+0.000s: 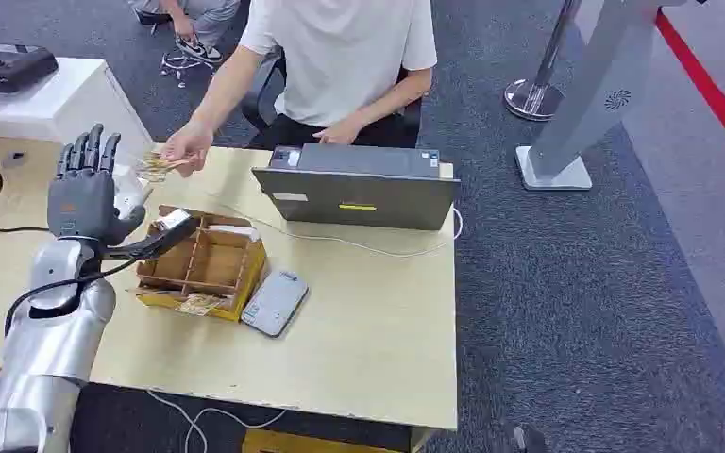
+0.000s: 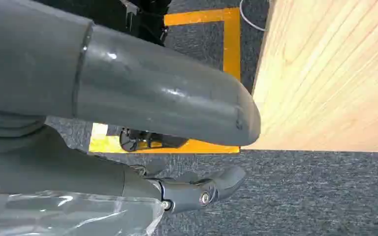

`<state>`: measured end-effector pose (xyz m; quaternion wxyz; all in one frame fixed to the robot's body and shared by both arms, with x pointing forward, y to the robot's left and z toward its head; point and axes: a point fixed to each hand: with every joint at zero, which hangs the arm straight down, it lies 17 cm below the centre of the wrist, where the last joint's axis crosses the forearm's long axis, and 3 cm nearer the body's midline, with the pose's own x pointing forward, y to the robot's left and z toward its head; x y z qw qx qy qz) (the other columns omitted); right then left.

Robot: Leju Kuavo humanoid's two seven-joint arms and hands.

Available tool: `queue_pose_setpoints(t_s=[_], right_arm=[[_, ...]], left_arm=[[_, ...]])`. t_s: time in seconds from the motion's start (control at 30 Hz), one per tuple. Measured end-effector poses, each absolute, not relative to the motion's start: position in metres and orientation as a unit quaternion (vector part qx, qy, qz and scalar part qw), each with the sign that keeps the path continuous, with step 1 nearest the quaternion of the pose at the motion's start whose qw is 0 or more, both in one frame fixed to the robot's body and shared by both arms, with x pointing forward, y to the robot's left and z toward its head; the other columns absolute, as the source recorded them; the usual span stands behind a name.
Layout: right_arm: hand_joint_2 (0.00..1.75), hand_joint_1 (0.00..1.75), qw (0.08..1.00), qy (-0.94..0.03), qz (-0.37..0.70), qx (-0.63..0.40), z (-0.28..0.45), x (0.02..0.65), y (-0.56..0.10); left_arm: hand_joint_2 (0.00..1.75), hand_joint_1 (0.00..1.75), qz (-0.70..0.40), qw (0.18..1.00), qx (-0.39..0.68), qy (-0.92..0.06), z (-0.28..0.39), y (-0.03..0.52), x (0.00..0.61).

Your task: Pass the card to the sensor for recognition and then transmit it.

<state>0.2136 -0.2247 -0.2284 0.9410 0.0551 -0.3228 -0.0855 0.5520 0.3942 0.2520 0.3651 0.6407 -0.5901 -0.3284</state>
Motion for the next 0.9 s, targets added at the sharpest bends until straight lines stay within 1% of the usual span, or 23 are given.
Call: queue_pose_setpoints(t_s=[0.03, 0.07, 0.9], right_arm=[[0.00, 0.00, 0.941, -0.322, -0.085, 0.055, -0.229, 0.213, -0.224], [0.00, 0.00, 0.941, -0.322, -0.084, 0.056, -0.229, 0.213, -0.224], [0.00, 0.00, 0.944, -0.315, -0.078, 0.058, -0.231, 0.206, -0.220]], left_arm=[[1.75, 0.99, -0.330, 0.365, 0.640, -0.591, 0.251, 0.394, 0.553], [1.75, 1.75, -0.330, 0.363, 0.640, -0.591, 0.251, 0.393, 0.554], [1.75, 1.75, -0.359, 0.338, 0.622, -0.609, 0.250, 0.355, 0.562]])
